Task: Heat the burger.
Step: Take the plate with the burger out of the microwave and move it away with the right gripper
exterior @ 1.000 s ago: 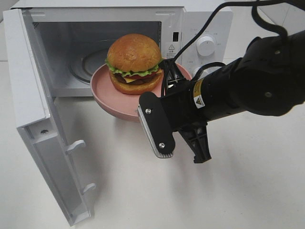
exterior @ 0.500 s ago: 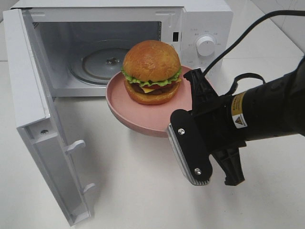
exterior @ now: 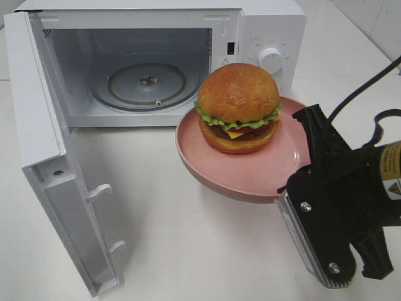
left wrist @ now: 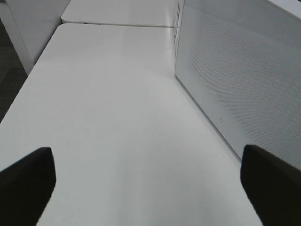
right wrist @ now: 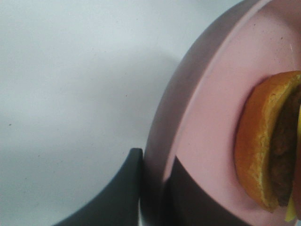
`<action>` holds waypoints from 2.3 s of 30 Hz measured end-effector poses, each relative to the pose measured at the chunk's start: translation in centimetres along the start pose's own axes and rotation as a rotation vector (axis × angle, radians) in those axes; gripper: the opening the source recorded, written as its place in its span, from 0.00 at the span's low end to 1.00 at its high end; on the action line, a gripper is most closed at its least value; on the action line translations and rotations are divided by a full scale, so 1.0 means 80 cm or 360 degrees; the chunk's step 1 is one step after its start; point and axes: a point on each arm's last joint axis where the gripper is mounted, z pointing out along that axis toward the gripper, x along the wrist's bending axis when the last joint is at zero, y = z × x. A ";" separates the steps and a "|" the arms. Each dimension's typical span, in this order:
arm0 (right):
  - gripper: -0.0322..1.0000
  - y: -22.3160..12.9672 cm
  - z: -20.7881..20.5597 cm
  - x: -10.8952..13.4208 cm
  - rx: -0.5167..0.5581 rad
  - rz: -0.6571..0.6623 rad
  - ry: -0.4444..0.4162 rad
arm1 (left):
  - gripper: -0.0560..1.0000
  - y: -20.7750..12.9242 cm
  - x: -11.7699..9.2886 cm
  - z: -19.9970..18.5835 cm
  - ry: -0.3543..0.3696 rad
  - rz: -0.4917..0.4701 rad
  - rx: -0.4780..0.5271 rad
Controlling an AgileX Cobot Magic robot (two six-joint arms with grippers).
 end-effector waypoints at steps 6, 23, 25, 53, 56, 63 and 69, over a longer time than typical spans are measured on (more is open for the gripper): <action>0.12 -0.012 -0.024 0.019 0.0045 0.0014 0.0004 | 0.99 0.000 0.000 0.000 0.0000 0.0000 0.0000; 0.12 -0.036 -0.073 0.050 0.0163 0.0210 -0.0021 | 0.99 0.000 0.000 0.000 0.0000 0.0000 0.0000; 0.12 -0.039 -0.078 0.052 0.0180 0.0254 -0.0034 | 0.99 0.000 0.000 0.000 0.0000 0.0000 0.0000; 0.12 -0.073 -0.080 0.067 0.0608 0.0905 -0.0176 | 0.99 0.000 0.000 0.000 0.0000 0.0000 0.0000; 0.12 -0.076 -0.080 0.067 0.0636 0.0996 -0.0232 | 0.99 0.000 0.000 0.000 0.0000 0.0000 0.0000; 0.12 -0.080 -0.073 0.061 0.0717 0.1100 -0.0306 | 0.99 0.000 0.000 0.000 0.0000 0.0000 0.0000; 0.12 -0.080 -0.049 0.057 0.0828 0.1313 -0.0305 | 0.99 0.000 0.000 0.000 0.0000 0.0000 0.0000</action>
